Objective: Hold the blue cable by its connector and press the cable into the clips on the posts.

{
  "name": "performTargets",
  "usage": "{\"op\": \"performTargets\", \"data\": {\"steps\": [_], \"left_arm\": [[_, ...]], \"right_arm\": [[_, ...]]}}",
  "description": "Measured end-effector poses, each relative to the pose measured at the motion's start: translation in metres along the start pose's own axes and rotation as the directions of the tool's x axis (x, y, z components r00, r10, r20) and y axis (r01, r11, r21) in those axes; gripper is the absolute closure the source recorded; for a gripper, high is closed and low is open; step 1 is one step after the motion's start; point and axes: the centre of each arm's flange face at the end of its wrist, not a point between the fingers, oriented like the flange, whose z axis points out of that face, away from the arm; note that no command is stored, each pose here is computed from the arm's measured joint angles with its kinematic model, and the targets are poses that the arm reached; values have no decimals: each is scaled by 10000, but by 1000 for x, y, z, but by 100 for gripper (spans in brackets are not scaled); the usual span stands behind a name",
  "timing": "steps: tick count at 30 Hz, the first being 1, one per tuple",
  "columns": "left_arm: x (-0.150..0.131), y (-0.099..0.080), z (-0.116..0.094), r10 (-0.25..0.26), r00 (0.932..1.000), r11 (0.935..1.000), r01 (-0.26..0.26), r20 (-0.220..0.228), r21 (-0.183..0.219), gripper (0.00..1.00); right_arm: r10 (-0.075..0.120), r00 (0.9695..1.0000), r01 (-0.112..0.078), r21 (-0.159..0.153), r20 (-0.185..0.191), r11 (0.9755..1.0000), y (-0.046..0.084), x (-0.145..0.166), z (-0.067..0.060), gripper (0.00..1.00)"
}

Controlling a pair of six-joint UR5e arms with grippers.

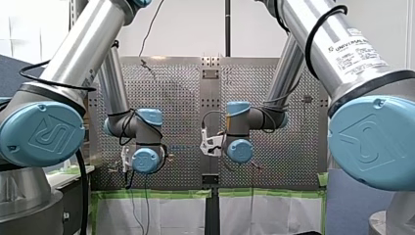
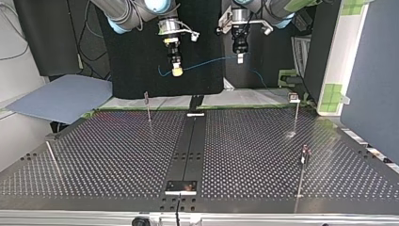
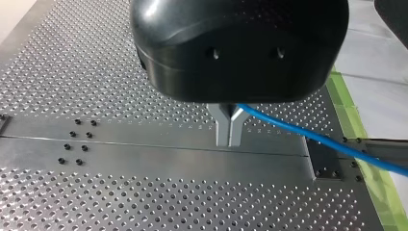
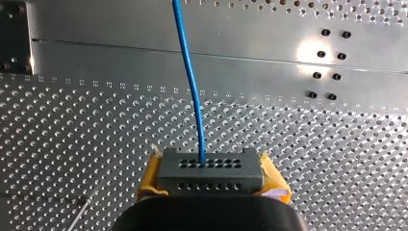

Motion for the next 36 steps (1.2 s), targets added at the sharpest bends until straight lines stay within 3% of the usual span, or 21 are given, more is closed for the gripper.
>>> {"op": "performTargets", "data": {"steps": [8, 13, 16, 19, 23, 26, 29, 32, 34, 36], "left_arm": [[0, 0, 0, 2, 10000, 10000, -2, -3, 1, 100], [0, 0, 0, 2, 10000, 10000, -2, -3, 0, 100], [0, 0, 0, 2, 10000, 10000, -2, -3, 0, 100], [0, 0, 0, 2, 10000, 10000, -2, -3, 0, 100], [0, 0, 0, 2, 10000, 10000, -2, -3, 0, 100], [0, 0, 0, 2, 10000, 10000, -2, -3, 0, 100], [0, 0, 0, 2, 10000, 10000, -2, -3, 0, 100], [0, 0, 0, 2, 10000, 10000, -2, -3, 0, 100], [1, 0, 0, 41, 10000, 10000, -41, -34, 20, 100], [4, -1, 0, 181, 9998, 9998, -180, -122, 91, 100]], "right_arm": [[-20, 10000, 20, 2, 30, 10000, 0, -1, -1, 100], [-366, 9977, 363, 62, 571, 9993, -9, -18, -13, 100], [-562, 9932, 553, 115, 1019, 9984, -11, -32, -20, 100], [-730, 9861, 710, 191, 1491, 9973, -12, -47, -27, 100], [-951, 9720, 906, 310, 2149, 9954, -12, -69, -36, 100], [-1047, 9642, 987, 368, 2435, 9944, -11, -80, -40, 100], [-1084, 9611, 1018, 390, 2541, 9940, -11, -85, -42, 100], [-1093, 9602, 1026, 396, 2570, 9939, -11, -87, -43, 100], [-1094, 9601, 1027, 395, 2575, 9939, -11, -87, -43, 100], [-1029, 9623, 978, 327, 2520, 9947, -11, -84, -40, 100]]}}
